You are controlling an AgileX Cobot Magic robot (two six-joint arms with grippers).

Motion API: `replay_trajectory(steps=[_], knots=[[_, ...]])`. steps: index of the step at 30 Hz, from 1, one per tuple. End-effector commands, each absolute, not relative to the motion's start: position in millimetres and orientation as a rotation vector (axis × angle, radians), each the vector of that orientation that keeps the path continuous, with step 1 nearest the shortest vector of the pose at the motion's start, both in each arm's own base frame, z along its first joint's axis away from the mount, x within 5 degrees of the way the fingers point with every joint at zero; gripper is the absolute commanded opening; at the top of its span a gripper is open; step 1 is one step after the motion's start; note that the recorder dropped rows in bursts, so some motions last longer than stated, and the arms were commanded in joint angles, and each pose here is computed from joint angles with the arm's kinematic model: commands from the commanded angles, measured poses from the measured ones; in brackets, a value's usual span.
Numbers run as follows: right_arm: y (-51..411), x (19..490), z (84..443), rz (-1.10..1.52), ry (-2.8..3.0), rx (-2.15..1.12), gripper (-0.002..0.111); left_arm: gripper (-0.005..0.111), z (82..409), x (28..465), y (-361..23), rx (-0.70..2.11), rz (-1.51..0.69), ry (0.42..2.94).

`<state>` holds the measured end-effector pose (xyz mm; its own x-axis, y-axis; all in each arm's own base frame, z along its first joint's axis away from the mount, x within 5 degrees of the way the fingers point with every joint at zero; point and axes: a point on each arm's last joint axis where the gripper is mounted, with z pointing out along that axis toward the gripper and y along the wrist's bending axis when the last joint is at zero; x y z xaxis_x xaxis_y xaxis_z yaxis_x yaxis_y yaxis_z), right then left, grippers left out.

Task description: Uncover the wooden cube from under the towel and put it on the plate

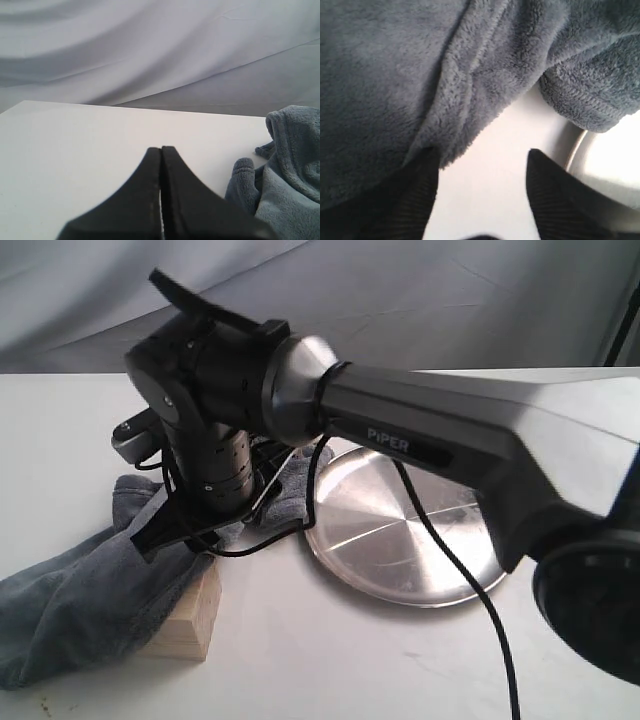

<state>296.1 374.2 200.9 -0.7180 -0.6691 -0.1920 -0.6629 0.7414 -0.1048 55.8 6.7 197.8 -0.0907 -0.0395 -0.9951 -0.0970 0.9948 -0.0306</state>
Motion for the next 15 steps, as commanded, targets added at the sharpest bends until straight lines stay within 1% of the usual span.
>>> replay_trajectory(steps=[1,4,7,12,15], knots=[[376.7,296.8,187.6,-0.038,2.791,-0.967,0.066,0.000,196.9,55.7,6.7,-0.106,0.047,1.659],[377.4,295.9,187.4,-0.021,2.802,-0.957,0.066,0.000,196.9,55.7,6.7,-0.106,0.047,1.659],[374.8,297.8,195.1,-0.051,2.767,-0.959,0.066,0.000,196.9,55.7,6.7,-0.106,0.047,1.659],[370.5,296.1,220.6,-0.023,2.719,-0.939,0.066,0.000,196.9,55.7,6.7,-0.106,0.047,1.659],[368.3,292.8,236.6,0.032,2.724,-0.863,0.066,0.000,196.9,55.7,6.7,-0.106,0.047,1.659]])
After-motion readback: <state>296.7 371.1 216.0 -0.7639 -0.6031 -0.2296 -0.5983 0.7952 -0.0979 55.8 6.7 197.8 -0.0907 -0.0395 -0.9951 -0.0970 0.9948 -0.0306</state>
